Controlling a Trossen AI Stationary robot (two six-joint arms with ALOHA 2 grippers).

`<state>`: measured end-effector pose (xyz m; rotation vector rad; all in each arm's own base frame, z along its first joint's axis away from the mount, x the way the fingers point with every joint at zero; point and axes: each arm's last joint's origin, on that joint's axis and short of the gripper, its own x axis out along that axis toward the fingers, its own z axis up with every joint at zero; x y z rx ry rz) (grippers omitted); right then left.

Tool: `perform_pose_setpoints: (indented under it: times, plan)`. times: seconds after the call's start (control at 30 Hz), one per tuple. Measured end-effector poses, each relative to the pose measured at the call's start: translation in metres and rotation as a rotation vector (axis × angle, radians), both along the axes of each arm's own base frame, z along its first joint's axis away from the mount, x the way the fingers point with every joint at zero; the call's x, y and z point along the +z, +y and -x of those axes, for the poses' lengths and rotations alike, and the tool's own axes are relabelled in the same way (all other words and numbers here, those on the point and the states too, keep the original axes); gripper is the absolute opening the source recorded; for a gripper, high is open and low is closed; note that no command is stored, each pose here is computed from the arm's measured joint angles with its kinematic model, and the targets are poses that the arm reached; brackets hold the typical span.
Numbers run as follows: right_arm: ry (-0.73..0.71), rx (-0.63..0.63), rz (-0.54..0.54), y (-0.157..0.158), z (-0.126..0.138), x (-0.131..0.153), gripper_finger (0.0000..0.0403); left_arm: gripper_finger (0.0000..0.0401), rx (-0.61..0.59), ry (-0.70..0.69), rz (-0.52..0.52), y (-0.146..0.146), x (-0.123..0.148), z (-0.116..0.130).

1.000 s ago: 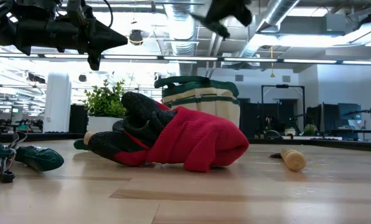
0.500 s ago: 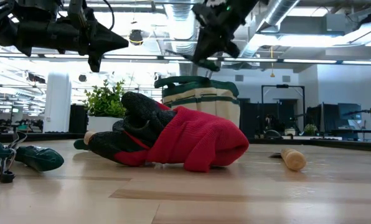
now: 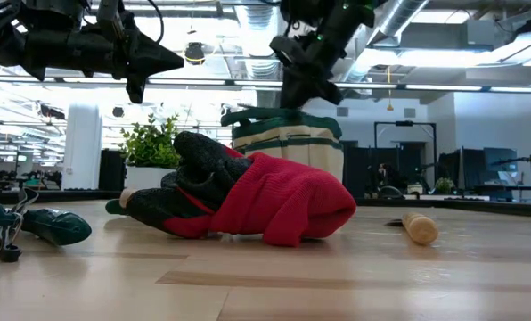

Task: Pick & Place Garden tools in Gardening bag
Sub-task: Put the top right shear scissor into the gardening bag

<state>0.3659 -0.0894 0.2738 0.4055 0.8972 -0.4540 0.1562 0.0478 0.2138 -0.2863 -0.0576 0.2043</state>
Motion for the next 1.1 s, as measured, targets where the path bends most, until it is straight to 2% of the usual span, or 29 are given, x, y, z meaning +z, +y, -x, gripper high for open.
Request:
perform_pose_setpoints:
  times: [0.3, 0.4, 0.87, 1.1]
  plan:
    - [0.1, 0.01, -0.049, -0.001, 0.0, -0.017, 0.0019, 0.0002, 0.0, 0.0, 0.0, 0.0, 0.0, 0.0]
    - [0.081, 0.014, -0.051, -0.002, -0.003, -0.018, 0.0019, 0.0002, 0.0, 0.0, 0.0, 0.0, 0.0, 0.0]
    - [0.159, 0.025, -0.117, -0.003, 0.004, -0.023, 0.0019, 0.0002, 0.0, 0.0, 0.0, 0.0, 0.0, 0.0]
    - [0.192, 0.036, -0.156, -0.006, -0.003, -0.041, 0.002, 0.0002, 0.0, 0.0, 0.0, 0.0, 0.0, 0.0]
